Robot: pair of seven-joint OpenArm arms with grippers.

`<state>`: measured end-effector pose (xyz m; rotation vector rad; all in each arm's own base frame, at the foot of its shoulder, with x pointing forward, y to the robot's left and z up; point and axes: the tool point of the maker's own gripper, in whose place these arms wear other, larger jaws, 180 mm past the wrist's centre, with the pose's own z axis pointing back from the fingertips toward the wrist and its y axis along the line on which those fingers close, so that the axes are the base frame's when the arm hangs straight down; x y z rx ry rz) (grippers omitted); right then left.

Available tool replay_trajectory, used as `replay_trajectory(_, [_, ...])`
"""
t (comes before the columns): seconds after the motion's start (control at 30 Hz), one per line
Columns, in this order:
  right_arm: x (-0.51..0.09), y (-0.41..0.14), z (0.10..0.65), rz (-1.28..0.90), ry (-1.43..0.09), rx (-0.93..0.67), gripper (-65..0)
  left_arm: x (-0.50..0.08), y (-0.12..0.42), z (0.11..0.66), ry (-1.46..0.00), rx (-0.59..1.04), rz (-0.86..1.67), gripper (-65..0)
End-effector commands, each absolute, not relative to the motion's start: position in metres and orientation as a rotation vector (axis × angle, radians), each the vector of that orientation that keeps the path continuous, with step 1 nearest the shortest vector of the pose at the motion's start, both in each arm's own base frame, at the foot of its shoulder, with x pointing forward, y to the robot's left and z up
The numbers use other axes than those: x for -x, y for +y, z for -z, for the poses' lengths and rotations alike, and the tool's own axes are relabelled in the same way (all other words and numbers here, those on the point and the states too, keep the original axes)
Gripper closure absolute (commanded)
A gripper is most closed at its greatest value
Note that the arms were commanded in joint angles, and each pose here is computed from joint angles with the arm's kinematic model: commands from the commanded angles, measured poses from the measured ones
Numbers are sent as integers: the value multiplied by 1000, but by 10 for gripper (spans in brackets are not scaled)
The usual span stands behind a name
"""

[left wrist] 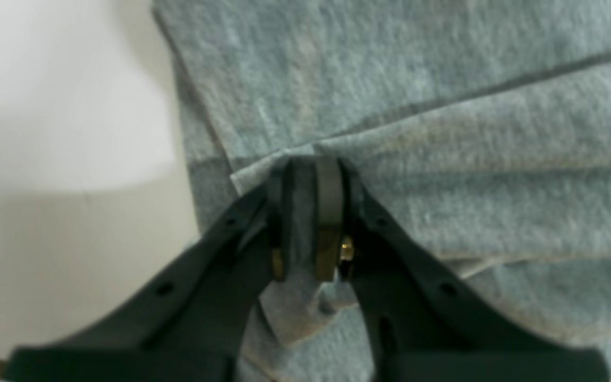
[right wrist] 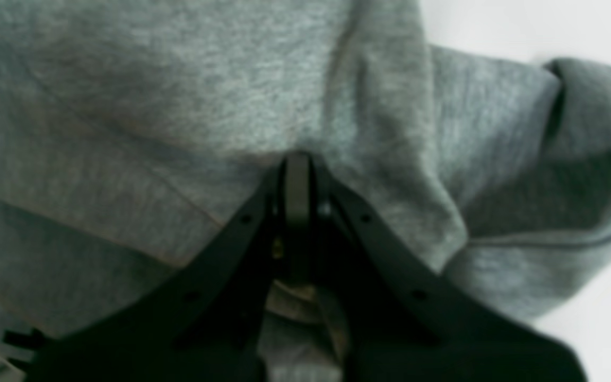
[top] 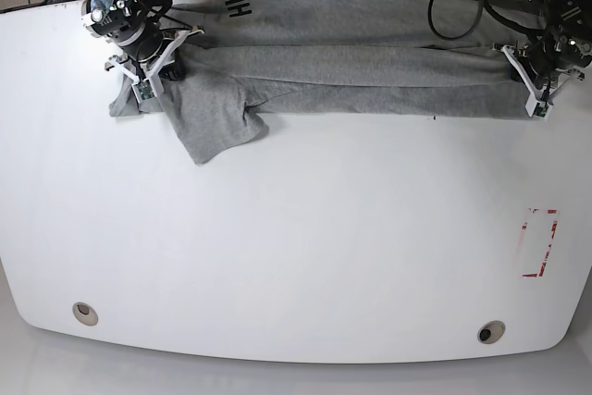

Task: Layout the t-shirt on the table in an organized manner, then fold the t-shirt properly
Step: 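Release the hem and move the right gripper onto the sleeve fabric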

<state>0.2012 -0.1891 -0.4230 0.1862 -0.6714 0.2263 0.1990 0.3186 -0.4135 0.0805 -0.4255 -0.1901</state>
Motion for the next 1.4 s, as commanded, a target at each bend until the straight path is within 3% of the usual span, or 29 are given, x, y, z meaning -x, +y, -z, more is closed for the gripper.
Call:
replay_trajectory(0.0, [-206,-201,429,-234,-647,-162,-5,-203,317,416,-437,-73,203,-69])
replay_trajectory(0.53, [-248,-239,433,-213,-699,-142,-6,-254,294,425,-470,7,250,-74])
replay_trajectory(0.67, [-260,-237,416,-246,-748,-120,-22,-259,295,417,-484,-9,260,-143])
replay_trajectory(0.73, [-265,-236,408,-260,-766,-110,-94,-261,295,411,-493,-20,268,-217])
replay_trajectory(0.87, [-280,-233,386,-291,-806,-81,-331,-269,295,396,-536,-47,286,-368])
replay_trajectory(0.97, [-290,-233,372,-302,-834,-62,-482,-273,298,384,-571,-68,281,-413])
replay_trajectory(1.0, [-295,-233,368,-304,-847,-59,-506,-274,300,381,-581,-73,278,-414])
replay_trajectory(1.37, [-352,-239,368,-227,-879,-121,-515,-289,303,354,-642,-120,288,-414])
